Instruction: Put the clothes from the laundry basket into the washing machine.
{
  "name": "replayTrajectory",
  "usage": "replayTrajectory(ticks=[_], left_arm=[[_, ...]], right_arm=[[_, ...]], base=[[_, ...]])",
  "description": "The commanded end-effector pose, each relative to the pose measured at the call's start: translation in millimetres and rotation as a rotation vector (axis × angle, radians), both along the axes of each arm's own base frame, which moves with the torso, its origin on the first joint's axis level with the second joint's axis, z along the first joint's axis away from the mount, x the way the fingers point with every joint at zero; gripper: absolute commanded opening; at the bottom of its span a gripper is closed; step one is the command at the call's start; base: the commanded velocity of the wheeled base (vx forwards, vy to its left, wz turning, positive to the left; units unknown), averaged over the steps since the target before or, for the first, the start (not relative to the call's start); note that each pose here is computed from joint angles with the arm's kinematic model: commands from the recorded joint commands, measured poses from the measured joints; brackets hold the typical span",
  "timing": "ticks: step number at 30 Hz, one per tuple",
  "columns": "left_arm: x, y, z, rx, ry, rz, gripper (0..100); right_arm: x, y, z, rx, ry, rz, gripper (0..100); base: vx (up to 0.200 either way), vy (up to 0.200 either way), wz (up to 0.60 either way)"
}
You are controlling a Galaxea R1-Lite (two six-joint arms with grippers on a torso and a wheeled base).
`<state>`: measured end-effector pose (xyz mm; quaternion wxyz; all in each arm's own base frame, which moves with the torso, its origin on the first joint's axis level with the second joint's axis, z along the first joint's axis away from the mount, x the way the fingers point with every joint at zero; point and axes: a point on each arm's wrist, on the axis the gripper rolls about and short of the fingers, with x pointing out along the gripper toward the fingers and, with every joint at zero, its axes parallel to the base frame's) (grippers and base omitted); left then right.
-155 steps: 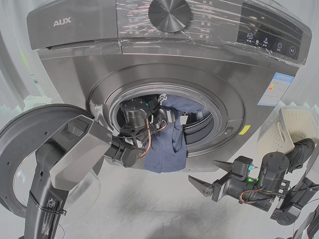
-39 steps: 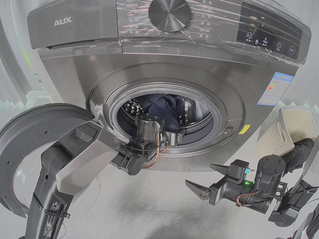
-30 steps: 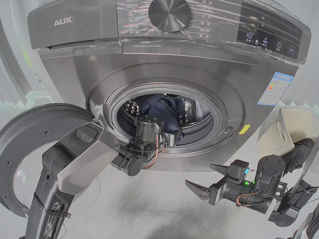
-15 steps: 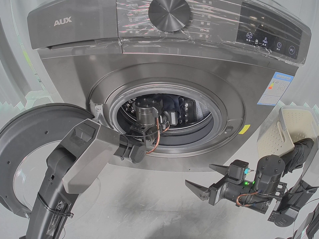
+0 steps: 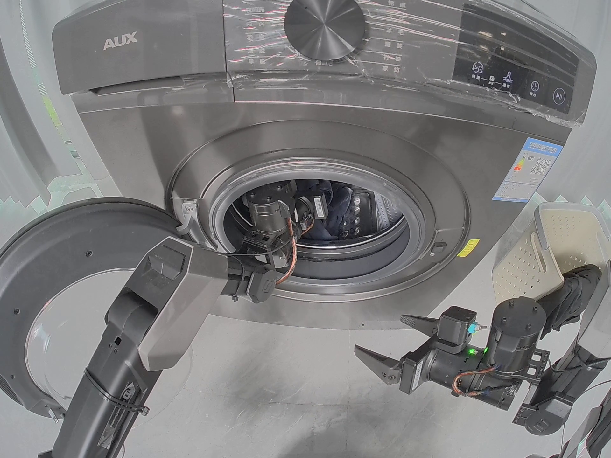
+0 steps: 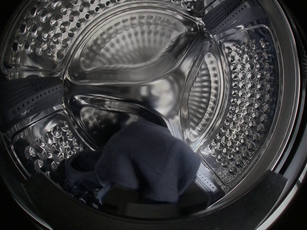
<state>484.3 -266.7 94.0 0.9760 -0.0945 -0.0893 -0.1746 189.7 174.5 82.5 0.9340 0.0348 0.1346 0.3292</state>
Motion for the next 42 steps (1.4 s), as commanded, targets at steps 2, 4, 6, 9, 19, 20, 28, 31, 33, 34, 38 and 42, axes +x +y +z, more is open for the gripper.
replayTrajectory(ticks=[2,4,6,9,19,20,28,31,33,34,38,42], left_arm=[[0,-1,-4,-0.012,0.009,-0.005,100],[-2,-3,-3,-0.025,0.019,-0.012,100],[-4,-5,-1,-0.027,0.018,-0.011,100],[-8,-8,0,-0.025,0.024,-0.017,100],[-63,-30,-13,0.042,0.104,-0.116,100],[-63,-30,-13,0.042,0.104,-0.116,100],[-120,-23,-15,0.16,0.086,-0.196,100],[-128,-18,-19,0.181,0.092,-0.213,100],[-127,-13,-21,0.187,0.103,-0.203,100],[-125,-12,-24,0.191,0.11,-0.198,100],[-103,3,-34,0.195,0.13,-0.145,100],[-92,8,-38,0.196,0.138,-0.125,100]], right_arm=[[0,0,0,0.0,-0.001,0.001,100],[0,0,0,0.0,-0.001,0.001,100],[0,0,0,0.0,-0.001,0.001,100],[0,0,0,-0.001,0.0,0.001,100],[-3,-3,-1,-0.007,0.007,-0.001,100],[-3,-3,-1,-0.007,0.007,-0.001,100],[-12,-11,-6,-0.034,0.035,0.014,100],[-13,-11,-7,-0.037,0.04,0.026,100],[-13,-11,-7,-0.037,0.04,0.026,100],[-14,-11,-7,-0.037,0.04,0.027,100],[-15,-9,-7,-0.037,0.042,0.039,100],[-15,-9,-8,-0.04,0.045,0.039,100]], base=[[0.0,0.0,0.0],[0.0,0.0,0.0],[0.0,0.0,0.0],[0.0,0.0,0.0],[0.0,0.0,0.0],[0.0,0.0,0.0],[0.0,0.0,0.0],[0.0,0.0,0.0],[0.0,0.0,0.0],[0.0,0.0,0.0],[0.0,0.0,0.0],[0.0,0.0,0.0]])
